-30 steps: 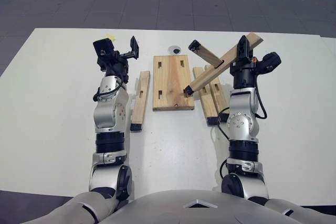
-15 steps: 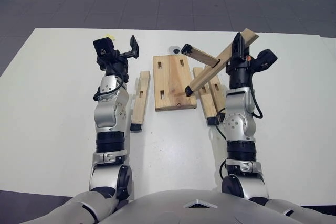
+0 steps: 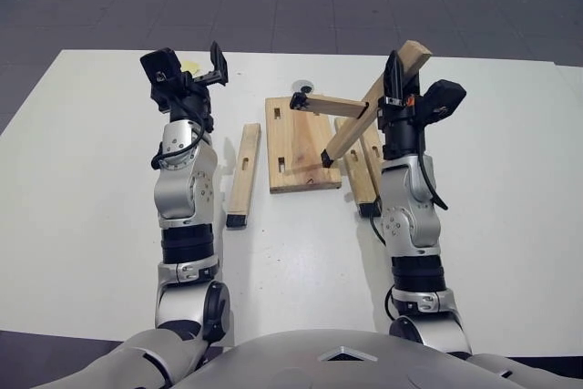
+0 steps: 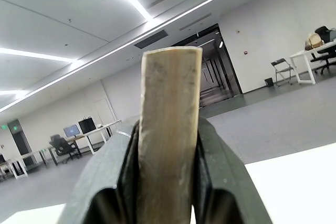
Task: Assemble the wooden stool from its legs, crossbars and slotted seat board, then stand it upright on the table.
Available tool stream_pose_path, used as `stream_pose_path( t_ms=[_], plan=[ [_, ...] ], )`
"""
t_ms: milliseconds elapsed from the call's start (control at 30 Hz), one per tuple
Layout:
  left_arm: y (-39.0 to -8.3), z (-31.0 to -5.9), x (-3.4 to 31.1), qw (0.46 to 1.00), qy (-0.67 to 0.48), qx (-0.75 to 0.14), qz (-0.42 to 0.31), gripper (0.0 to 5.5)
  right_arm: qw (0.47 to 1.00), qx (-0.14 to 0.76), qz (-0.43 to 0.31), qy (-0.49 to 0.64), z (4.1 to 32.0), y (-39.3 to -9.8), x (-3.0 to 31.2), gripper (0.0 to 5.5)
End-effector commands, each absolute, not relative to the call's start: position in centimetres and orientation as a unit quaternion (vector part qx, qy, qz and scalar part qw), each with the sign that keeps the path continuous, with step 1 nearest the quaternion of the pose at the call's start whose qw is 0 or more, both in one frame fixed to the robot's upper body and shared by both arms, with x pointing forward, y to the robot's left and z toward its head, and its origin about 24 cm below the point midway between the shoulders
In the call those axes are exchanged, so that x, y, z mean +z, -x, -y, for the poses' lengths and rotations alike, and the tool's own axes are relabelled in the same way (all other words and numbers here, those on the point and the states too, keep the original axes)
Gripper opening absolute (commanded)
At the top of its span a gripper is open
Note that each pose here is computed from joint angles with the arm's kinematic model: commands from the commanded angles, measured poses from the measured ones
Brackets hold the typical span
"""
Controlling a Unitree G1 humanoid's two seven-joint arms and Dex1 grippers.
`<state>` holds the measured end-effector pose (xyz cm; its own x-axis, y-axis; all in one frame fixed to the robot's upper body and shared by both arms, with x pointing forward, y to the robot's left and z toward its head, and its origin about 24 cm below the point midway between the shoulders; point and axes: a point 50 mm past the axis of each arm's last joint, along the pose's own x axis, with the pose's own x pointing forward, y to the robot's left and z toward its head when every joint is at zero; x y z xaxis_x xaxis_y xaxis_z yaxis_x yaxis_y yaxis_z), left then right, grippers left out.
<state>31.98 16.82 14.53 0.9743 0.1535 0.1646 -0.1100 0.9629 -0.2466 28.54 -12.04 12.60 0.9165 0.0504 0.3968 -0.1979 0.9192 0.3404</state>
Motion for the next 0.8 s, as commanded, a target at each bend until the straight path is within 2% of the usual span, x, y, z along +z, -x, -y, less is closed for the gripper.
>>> stream_pose_path(
  t_ms=[33,300,600,667,800],
  plan=[
    [-32.2,-17.0,15.5,0.985,0.124,0.071,0.098,5.4,0.994,0.044,0.0,-0.105,13.7,-26.3,5.3,1.03],
    [-31.7,-17.5,15.6,0.983,0.123,0.09,0.098,5.4,0.992,0.085,-0.067,-0.065,15.1,-23.6,3.8,1.03],
    [-31.3,-17.3,15.5,0.982,0.126,0.099,0.097,5.4,0.972,0.132,-0.195,-0.019,15.9,-21.5,0.2,1.03],
    [-31.4,-17.4,15.7,0.982,0.125,0.099,0.098,5.4,0.974,0.135,-0.181,-0.014,15.8,-21.8,0.5,1.03],
    [-31.7,-17.2,15.9,0.982,0.125,0.098,0.102,5.4,0.985,0.142,-0.076,-0.058,15.0,-23.7,4.5,1.03]
  ],
)
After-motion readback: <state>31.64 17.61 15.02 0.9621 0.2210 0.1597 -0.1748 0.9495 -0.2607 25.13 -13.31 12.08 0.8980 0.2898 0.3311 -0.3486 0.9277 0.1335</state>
